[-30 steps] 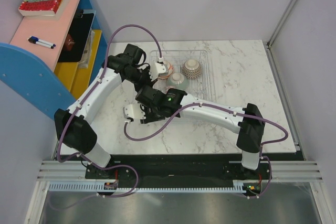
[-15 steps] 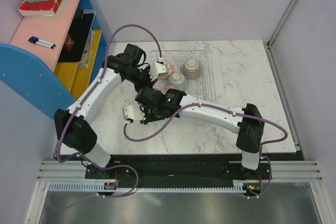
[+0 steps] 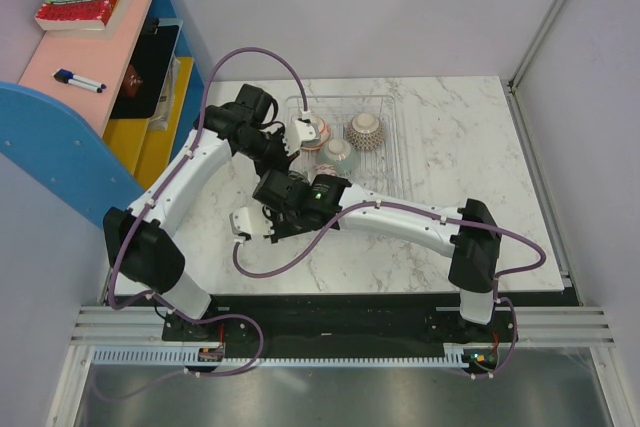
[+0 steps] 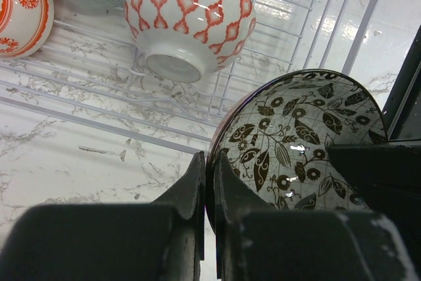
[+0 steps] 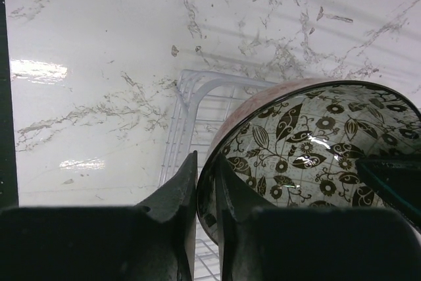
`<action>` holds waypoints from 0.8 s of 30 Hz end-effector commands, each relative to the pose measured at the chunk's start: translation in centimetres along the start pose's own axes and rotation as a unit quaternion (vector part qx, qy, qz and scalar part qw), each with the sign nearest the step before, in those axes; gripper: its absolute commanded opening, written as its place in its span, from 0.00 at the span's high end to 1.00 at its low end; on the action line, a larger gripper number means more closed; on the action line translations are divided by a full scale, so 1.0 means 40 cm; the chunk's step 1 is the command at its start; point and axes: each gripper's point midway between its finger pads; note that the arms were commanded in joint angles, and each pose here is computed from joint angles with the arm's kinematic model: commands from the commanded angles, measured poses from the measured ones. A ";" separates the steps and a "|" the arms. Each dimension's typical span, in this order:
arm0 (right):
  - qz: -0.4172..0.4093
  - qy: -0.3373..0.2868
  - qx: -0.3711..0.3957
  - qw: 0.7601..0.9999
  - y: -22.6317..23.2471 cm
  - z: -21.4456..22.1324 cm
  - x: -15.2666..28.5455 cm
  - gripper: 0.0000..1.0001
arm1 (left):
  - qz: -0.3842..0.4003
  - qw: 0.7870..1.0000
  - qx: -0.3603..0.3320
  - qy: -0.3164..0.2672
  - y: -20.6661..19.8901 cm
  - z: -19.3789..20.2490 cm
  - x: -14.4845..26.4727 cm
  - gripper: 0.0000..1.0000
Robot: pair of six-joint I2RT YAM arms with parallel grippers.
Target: Load the bowls into the dish rack
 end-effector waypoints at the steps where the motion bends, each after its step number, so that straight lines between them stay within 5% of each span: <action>1: 0.009 -0.020 -0.002 1.000 -0.010 -0.032 0.006 1.00 | -0.003 0.999 -0.002 -0.033 -0.008 -0.050 0.022 0.98; 4: 0.019 -0.025 -0.005 0.999 -0.018 -0.035 0.011 1.00 | -0.001 0.999 0.003 -0.033 -0.009 -0.046 0.017 0.91; 9: 0.034 -0.031 -0.010 0.999 -0.031 -0.037 0.027 1.00 | -0.010 0.998 0.007 -0.057 -0.008 -0.065 0.018 0.35; 12: 0.040 -0.032 -0.014 0.999 -0.033 -0.035 0.031 1.00 | -0.020 0.996 0.004 -0.082 -0.003 -0.093 0.030 0.22; 19: 0.064 -0.039 -0.028 0.997 -0.049 -0.031 0.037 1.00 | -0.111 0.983 -0.005 -0.144 0.051 -0.169 0.125 0.14; 24: 0.091 -0.058 -0.041 0.993 -0.079 -0.049 0.066 1.00 | -0.288 0.938 0.055 -0.186 0.193 -0.173 0.281 0.06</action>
Point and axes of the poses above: each gripper's point midway between its finger pads, its own x axis back along the fingers, its own y axis along the line the jaws close on, z = x × y, and after that the axes turned 5 degrees about -x, right-handed
